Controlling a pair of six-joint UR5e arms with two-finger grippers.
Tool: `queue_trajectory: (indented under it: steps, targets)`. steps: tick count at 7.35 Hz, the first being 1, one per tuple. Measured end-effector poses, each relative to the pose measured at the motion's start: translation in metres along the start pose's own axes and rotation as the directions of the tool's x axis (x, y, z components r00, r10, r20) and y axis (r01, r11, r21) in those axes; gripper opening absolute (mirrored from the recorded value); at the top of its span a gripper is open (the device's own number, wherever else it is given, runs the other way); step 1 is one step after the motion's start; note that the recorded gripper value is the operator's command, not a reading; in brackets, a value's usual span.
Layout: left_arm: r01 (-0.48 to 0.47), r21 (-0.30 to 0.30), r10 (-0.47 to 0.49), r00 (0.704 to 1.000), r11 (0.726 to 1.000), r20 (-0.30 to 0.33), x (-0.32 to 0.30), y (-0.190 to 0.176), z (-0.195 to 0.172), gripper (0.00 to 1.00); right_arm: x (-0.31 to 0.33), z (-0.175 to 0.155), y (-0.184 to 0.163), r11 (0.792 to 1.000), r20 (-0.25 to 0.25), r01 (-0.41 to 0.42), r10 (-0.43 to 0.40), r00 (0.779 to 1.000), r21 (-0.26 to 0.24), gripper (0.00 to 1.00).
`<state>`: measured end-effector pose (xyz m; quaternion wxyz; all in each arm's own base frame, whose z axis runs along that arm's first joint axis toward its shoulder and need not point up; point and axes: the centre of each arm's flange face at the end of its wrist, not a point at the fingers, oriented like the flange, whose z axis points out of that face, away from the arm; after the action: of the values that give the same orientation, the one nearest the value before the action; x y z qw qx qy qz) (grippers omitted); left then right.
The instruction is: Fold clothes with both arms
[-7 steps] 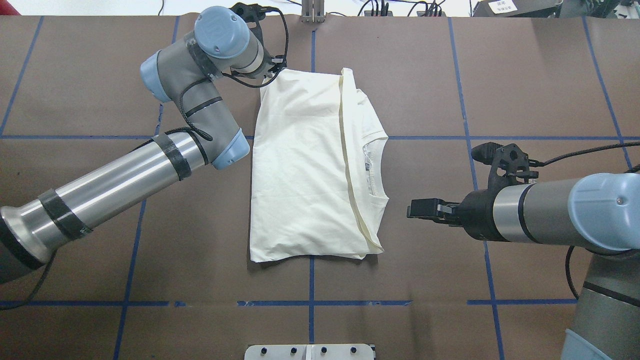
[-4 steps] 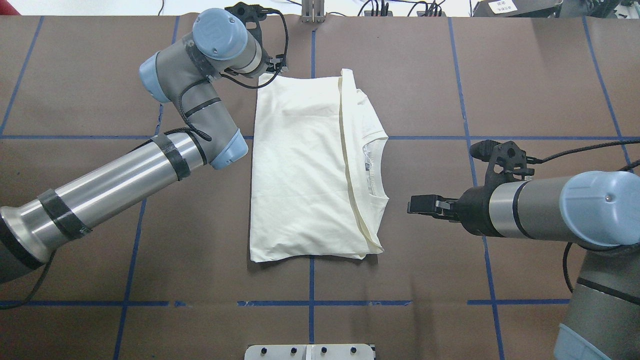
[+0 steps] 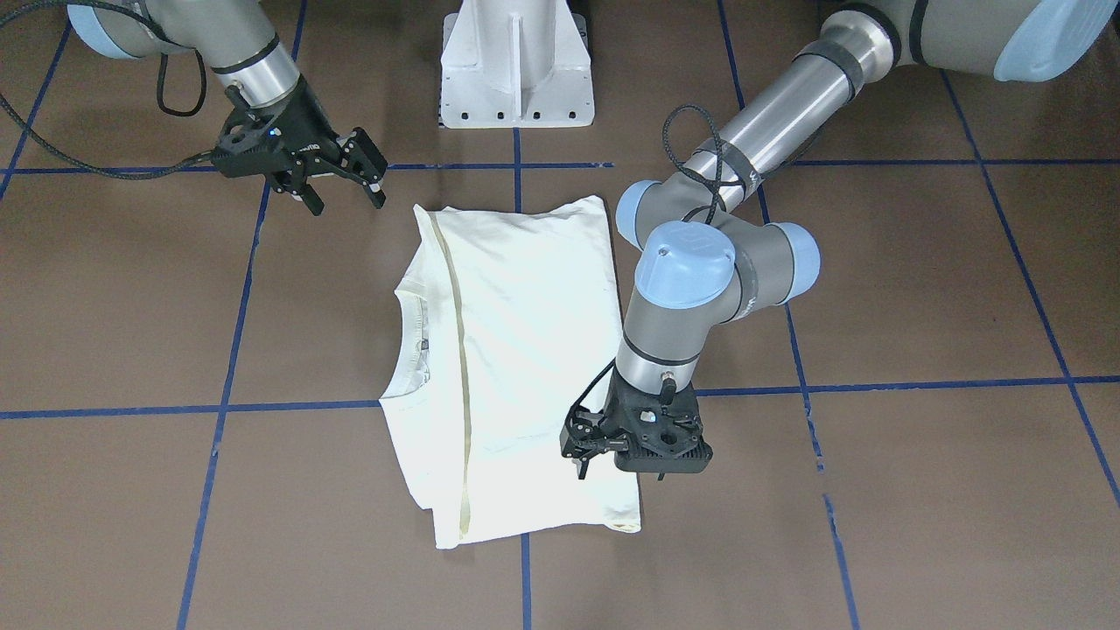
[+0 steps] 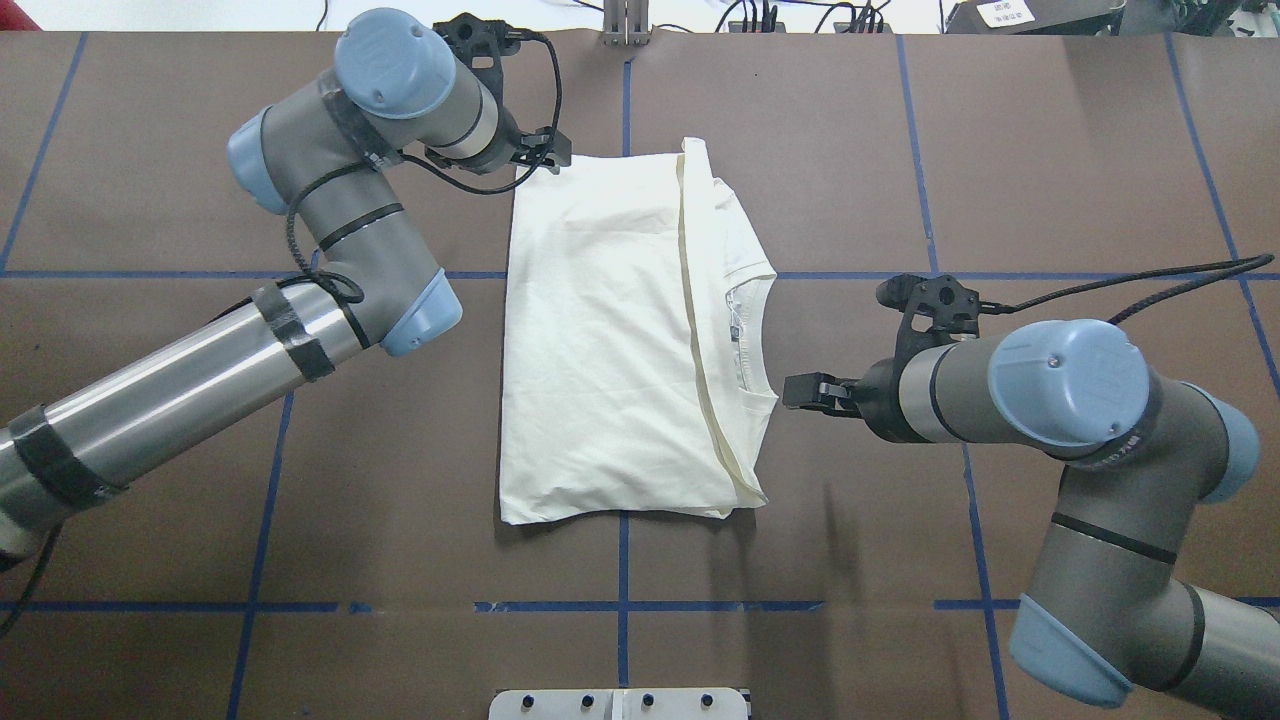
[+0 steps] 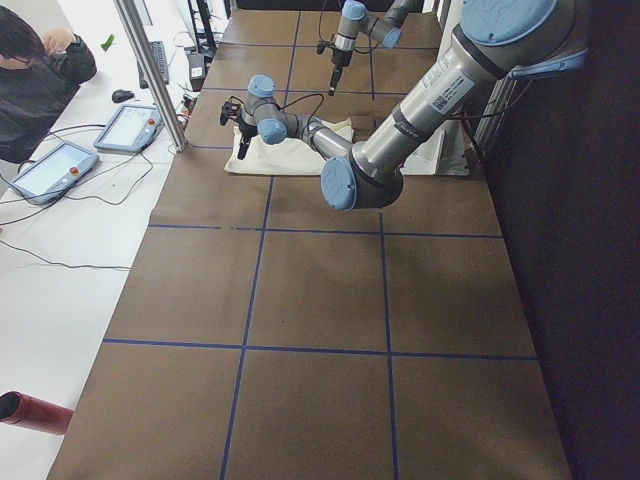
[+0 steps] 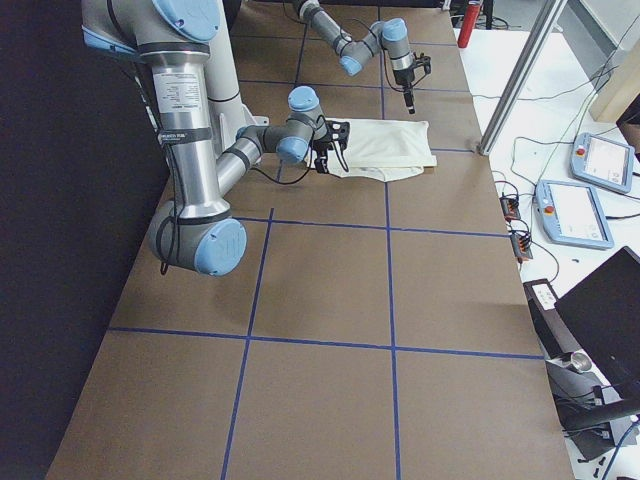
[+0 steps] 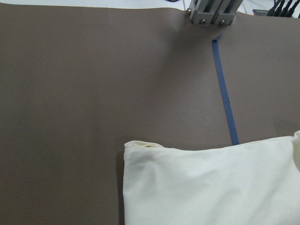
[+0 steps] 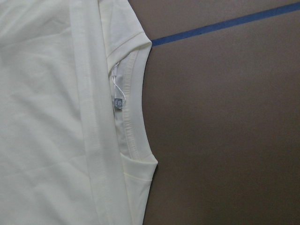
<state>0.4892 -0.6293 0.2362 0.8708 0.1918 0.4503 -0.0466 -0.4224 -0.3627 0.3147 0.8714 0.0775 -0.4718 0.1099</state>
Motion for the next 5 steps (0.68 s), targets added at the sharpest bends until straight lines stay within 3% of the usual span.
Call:
queue_trajectory:
  steps: [3, 5]
  targets:
    - [-0.010, -0.014, 0.010, 1.000, 1.000, -0.010, -0.024, 0.028, -0.038, 1.00, -0.060, 0.029, 0.008, 0.995, -0.140, 0.085, -0.093, 0.986, -0.059, 1.00]
    - [-0.012, -0.014, 0.012, 1.000, 1.000, -0.012, -0.029, 0.033, -0.043, 1.00, -0.087, 0.062, 0.023, 0.988, -0.188, 0.132, -0.144, 0.972, -0.079, 1.00]
